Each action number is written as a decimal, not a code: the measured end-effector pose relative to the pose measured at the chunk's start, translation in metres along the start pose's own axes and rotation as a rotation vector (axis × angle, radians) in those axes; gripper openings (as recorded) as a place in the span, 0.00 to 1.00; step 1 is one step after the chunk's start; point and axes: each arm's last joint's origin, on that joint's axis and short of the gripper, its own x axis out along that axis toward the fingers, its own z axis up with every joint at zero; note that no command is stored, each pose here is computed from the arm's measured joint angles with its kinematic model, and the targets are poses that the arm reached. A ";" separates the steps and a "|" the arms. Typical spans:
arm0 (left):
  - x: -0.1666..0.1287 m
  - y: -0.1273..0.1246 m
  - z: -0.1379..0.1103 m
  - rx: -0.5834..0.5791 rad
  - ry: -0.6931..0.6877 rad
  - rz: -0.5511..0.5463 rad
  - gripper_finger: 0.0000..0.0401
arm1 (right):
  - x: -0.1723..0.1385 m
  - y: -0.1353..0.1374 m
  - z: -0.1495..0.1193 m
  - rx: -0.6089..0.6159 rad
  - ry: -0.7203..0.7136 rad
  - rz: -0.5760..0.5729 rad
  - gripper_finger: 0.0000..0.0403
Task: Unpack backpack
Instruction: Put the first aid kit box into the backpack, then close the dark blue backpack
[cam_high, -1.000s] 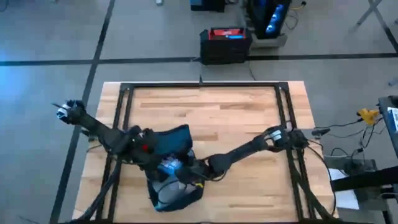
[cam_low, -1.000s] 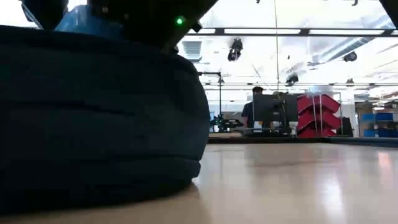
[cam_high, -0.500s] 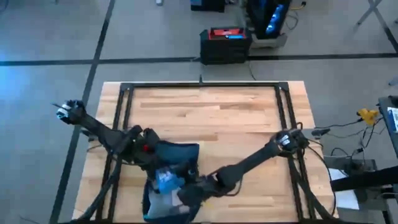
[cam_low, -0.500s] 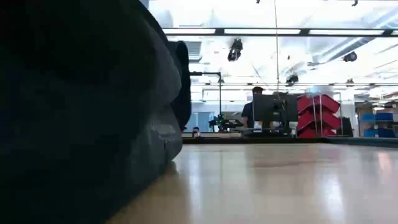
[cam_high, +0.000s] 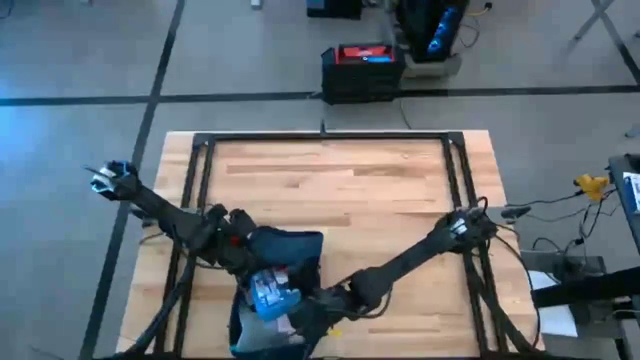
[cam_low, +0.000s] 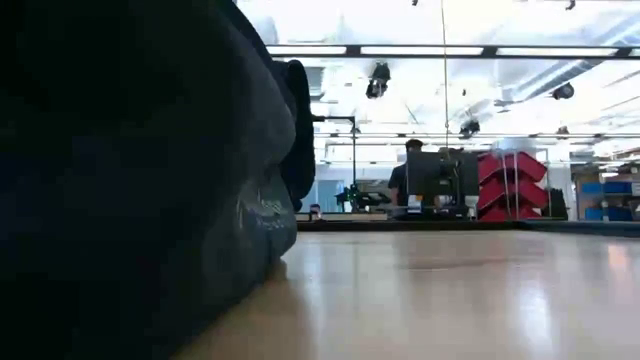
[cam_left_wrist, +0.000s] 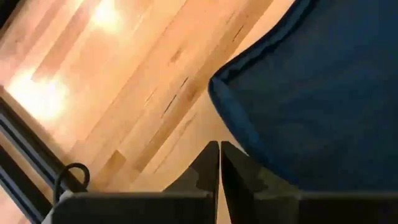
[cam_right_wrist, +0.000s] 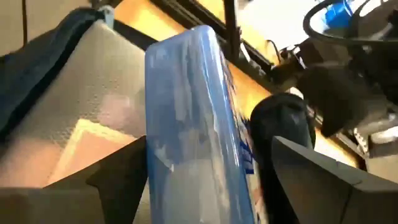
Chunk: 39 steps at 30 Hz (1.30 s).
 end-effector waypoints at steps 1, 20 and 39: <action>0.000 0.000 0.000 0.000 0.000 0.000 0.00 | 0.002 0.002 -0.002 0.010 0.006 0.008 0.77; -0.005 0.001 -0.011 0.007 0.141 -0.032 0.00 | -0.078 -0.038 -0.022 0.313 0.283 -0.059 0.70; 0.015 -0.014 -0.077 0.221 0.112 -0.200 0.00 | -0.018 -0.036 -0.142 0.452 0.339 -0.083 0.23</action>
